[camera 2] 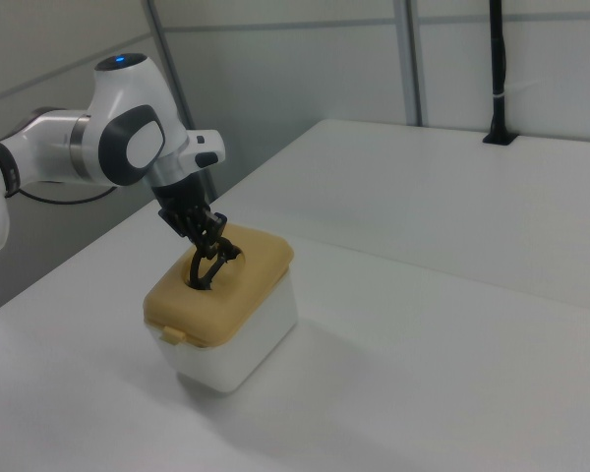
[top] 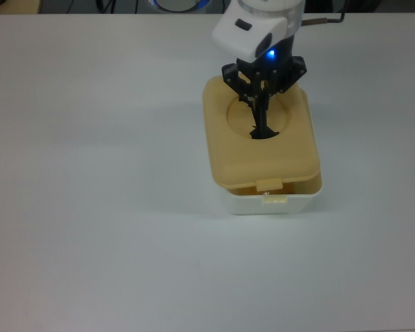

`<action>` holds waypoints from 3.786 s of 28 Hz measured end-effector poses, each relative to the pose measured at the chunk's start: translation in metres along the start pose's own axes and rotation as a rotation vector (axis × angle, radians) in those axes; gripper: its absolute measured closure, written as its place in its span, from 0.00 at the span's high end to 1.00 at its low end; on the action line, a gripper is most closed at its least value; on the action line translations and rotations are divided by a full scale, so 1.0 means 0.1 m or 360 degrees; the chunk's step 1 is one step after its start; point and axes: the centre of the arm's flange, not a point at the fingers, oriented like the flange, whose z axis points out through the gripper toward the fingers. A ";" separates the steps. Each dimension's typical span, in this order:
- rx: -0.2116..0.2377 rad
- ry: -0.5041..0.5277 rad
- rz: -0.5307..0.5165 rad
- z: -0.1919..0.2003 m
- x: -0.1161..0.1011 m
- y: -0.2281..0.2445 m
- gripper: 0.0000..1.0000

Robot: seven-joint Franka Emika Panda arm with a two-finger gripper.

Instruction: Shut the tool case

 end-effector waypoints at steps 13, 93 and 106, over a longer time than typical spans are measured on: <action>-0.0015 -0.0072 -0.0003 0.31 0.02 -0.16 0.12; -0.0121 -0.0267 0.0122 -1.06 -0.58 1.94 1.00; -0.0133 -0.0265 0.0122 -1.07 -0.59 1.94 1.00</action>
